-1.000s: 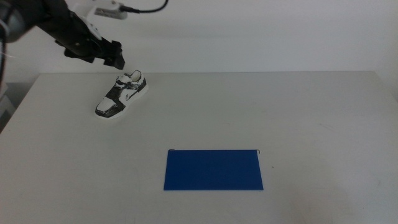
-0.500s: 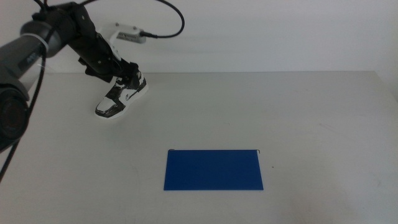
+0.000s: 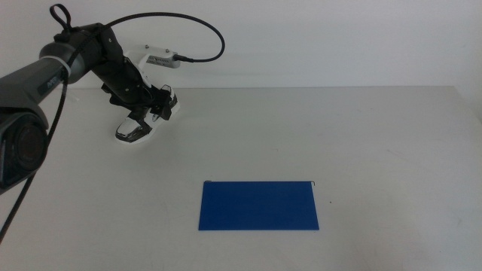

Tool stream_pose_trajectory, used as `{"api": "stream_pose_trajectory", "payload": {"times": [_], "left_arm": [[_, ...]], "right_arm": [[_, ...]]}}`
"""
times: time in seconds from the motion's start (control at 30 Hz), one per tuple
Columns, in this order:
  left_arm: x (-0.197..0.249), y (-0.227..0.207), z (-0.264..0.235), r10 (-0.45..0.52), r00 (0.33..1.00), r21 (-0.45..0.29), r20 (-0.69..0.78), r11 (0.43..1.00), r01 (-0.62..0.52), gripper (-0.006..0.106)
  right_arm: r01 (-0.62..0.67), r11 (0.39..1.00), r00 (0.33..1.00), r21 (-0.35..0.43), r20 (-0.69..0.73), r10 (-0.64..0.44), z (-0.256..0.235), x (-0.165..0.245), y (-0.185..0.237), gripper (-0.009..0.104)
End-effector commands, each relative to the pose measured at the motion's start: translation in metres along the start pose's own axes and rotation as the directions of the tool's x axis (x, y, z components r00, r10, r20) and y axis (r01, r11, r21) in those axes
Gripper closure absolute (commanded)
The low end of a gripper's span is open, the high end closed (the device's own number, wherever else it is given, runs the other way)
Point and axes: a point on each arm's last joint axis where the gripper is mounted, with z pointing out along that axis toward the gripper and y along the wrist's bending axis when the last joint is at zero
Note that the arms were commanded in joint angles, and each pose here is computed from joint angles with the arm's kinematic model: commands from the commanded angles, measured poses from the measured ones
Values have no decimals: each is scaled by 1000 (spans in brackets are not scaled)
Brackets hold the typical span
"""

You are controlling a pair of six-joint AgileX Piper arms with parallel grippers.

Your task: Use one arm to grab the shoe from the table and place it on the mat.

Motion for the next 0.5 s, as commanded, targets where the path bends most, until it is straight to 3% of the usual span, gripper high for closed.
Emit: {"api": "stream_pose_trajectory", "payload": {"times": [0.0, 0.27, 0.47], "left_arm": [[-24, -4, -40, 2, 991, -23, 137, 1000, 2, 23], [-25, -3, -39, 5, 990, -25, 144, 1000, -1, 71], [-24, -7, -47, 23, 992, 10, 126, 1000, -24, 72]], "right_arm": [[20, 1000, 994, 13, 108, -22, -3, -11, -1, 29], [20, 1000, 994, 13, 108, -22, -3, -11, -1, 29], [20, 1000, 994, 13, 108, -22, -3, -11, -1, 29]]}}
